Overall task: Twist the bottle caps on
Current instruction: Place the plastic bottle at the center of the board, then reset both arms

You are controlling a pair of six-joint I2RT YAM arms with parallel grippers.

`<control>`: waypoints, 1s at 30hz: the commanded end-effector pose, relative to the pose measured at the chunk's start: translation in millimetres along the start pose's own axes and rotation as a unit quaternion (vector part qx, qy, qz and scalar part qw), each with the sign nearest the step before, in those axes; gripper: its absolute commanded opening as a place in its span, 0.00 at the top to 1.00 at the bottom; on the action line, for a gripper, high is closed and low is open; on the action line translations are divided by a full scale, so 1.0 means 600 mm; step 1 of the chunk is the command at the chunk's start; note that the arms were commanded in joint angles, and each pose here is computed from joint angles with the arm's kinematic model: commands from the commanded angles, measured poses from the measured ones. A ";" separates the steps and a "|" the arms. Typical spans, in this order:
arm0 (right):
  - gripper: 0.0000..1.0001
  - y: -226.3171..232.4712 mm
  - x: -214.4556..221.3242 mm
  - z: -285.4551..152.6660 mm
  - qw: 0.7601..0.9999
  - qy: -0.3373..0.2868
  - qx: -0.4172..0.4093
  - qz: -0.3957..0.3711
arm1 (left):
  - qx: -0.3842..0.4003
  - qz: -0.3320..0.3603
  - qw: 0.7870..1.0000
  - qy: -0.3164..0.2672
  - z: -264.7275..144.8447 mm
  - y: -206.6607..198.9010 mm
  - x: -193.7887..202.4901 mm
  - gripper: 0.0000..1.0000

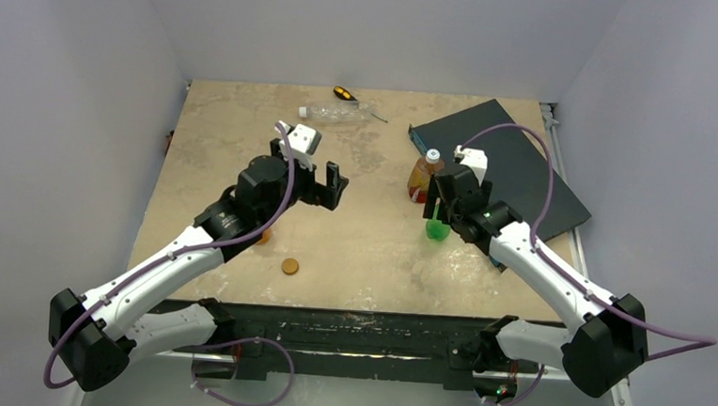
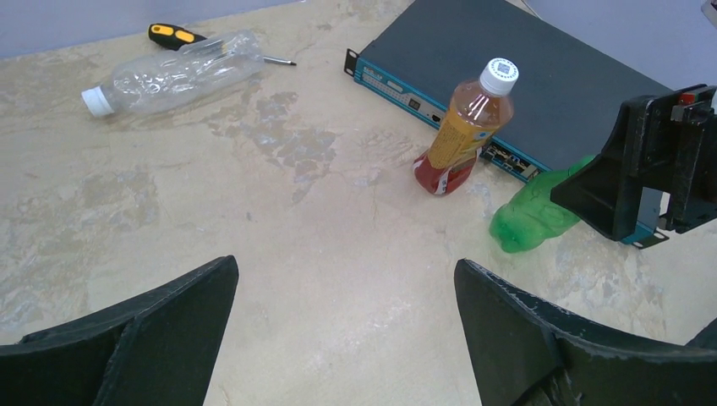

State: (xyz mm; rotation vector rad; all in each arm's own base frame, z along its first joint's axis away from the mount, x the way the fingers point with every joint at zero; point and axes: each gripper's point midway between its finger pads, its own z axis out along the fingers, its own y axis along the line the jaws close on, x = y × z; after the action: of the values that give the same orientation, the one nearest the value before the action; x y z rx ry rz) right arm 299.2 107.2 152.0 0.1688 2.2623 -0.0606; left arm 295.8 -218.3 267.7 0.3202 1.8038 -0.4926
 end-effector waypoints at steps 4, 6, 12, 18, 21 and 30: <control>0.06 -0.004 -0.051 -0.036 0.999 -0.032 -0.002 0.025 | -0.026 -0.022 0.999 -0.040 -0.022 0.012 -0.052 0.00; 0.02 -0.004 -0.064 -0.047 0.999 -0.037 -0.007 0.029 | -0.041 -0.025 0.998 -0.040 -0.027 0.022 -0.053 0.00; 0.01 -0.001 -0.097 -0.083 0.998 -0.050 -0.026 0.040 | -0.118 -0.043 0.992 -0.033 -0.052 0.066 -0.052 0.00; 0.01 -0.016 -0.145 -0.141 0.995 -0.079 -0.036 0.052 | -0.292 -0.084 0.952 -0.031 -0.130 0.163 -0.038 0.00; 0.01 -0.006 -0.168 -0.168 0.992 -0.093 -0.068 0.054 | -0.362 -0.097 0.927 -0.016 -0.171 0.199 -0.012 0.00; 0.01 0.047 -0.188 -0.208 0.983 -0.102 -0.147 0.046 | -0.436 -0.150 0.887 0.015 -0.241 0.239 0.090 0.00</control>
State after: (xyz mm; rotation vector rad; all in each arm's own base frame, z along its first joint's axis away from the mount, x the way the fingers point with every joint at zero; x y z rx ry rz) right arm 283.2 119.2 302.9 0.1704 2.0498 0.2172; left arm 244.8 -48.9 251.2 -0.4618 1.9068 0.0707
